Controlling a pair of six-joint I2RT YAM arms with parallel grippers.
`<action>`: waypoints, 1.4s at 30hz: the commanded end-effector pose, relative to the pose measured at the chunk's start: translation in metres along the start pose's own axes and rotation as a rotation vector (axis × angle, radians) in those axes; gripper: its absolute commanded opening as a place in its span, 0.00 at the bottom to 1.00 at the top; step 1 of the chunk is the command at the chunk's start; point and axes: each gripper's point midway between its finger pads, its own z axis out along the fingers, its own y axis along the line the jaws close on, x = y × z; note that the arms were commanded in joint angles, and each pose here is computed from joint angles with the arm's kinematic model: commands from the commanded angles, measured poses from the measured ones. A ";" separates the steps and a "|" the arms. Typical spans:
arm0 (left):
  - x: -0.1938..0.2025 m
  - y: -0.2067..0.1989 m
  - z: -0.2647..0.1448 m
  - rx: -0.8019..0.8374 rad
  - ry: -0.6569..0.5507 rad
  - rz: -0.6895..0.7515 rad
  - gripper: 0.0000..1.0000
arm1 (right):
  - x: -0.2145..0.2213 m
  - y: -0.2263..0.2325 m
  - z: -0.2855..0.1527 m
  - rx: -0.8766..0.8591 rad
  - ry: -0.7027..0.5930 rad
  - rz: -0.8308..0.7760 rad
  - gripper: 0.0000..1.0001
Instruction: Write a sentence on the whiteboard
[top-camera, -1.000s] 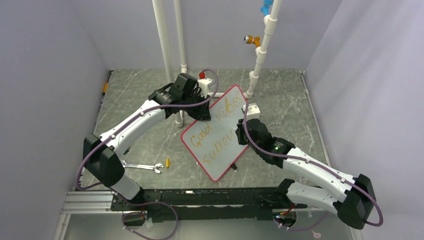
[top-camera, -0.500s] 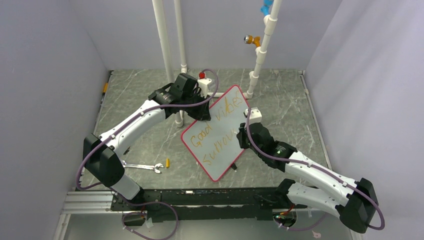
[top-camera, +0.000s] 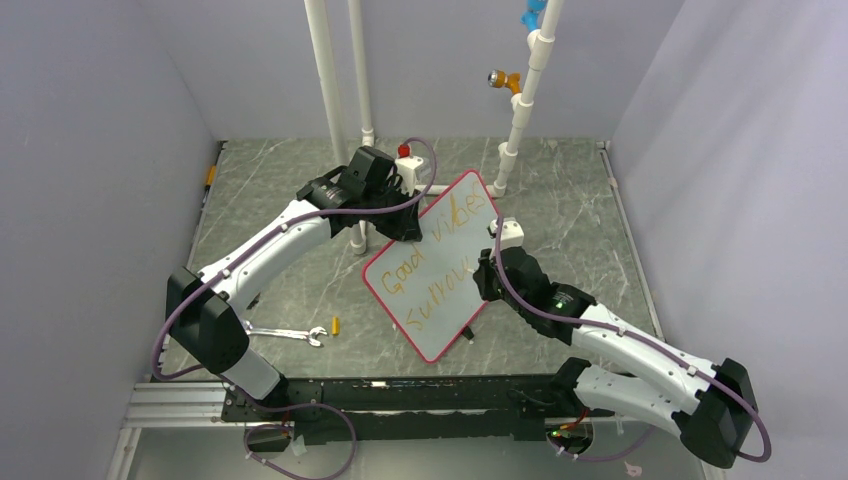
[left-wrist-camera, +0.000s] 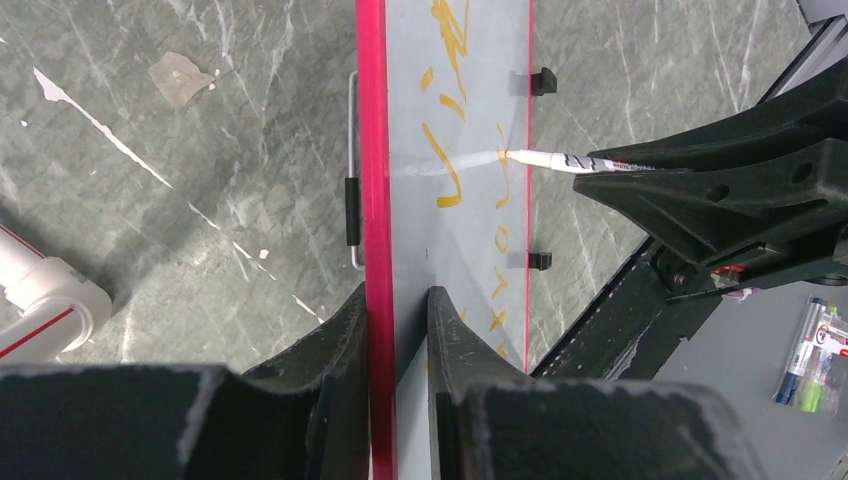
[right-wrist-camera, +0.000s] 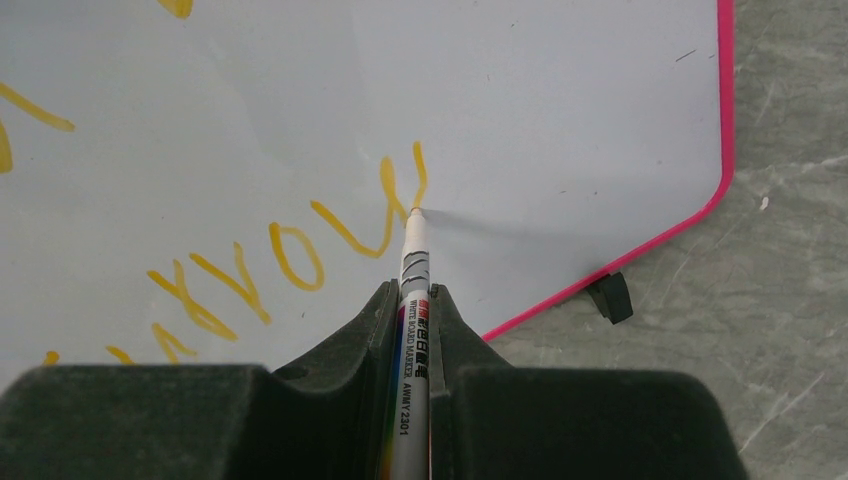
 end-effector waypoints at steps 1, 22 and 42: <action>-0.006 0.002 -0.007 -0.026 -0.033 0.073 0.00 | 0.004 0.005 -0.003 -0.028 0.012 0.025 0.00; -0.005 0.002 -0.006 -0.022 -0.030 0.069 0.00 | -0.052 0.014 0.003 0.012 -0.078 -0.028 0.00; -0.005 0.002 -0.006 -0.021 -0.033 0.067 0.00 | -0.047 -0.004 0.008 0.083 -0.048 -0.031 0.00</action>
